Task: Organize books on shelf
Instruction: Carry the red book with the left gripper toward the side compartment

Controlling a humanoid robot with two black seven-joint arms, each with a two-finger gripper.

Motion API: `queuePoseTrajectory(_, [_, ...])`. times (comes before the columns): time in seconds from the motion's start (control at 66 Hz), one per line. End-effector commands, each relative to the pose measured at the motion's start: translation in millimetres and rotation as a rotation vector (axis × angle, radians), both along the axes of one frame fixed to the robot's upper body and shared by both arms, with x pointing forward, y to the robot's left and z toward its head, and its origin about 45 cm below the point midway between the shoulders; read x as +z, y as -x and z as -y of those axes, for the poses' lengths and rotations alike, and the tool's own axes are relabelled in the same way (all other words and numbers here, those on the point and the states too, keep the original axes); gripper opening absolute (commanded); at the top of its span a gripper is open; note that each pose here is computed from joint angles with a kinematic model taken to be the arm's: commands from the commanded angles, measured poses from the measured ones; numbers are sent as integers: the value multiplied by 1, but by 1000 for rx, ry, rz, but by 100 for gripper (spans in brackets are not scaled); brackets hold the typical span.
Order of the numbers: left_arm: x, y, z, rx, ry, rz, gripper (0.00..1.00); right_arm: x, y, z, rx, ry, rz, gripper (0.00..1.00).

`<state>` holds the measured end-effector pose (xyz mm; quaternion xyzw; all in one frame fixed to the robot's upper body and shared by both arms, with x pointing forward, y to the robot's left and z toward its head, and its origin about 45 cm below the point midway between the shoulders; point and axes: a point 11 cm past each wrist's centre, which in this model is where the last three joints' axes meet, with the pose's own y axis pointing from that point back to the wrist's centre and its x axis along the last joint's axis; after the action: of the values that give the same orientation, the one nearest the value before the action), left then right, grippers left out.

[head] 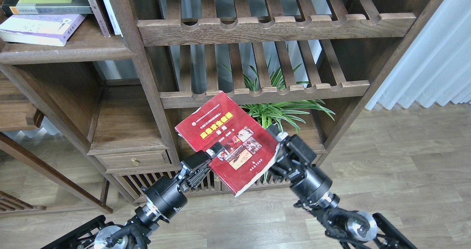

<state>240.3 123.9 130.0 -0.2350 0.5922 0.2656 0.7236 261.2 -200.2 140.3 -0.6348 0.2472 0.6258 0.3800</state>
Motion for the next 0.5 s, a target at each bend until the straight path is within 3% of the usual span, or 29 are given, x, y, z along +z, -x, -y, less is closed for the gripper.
queuePoseTrajectory(0.0, [-6,1,-15,-27,-108,57,2,-7,-6,8,-29,19,-41,96])
queuePoseTrajectory(0.273, [6,-21,-53,-71,-357,254,0,-12,-25,14,-70,59,-101,97])
queuePoseTrajectory(0.364, [0,-20,-80,-157,-484,240,0,-15,-31,16,-83,76,-113,98])
queuePoseTrajectory(0.485, [4,-24,-80,-180,-490,240,0,-15,-36,17,-90,83,-113,98])
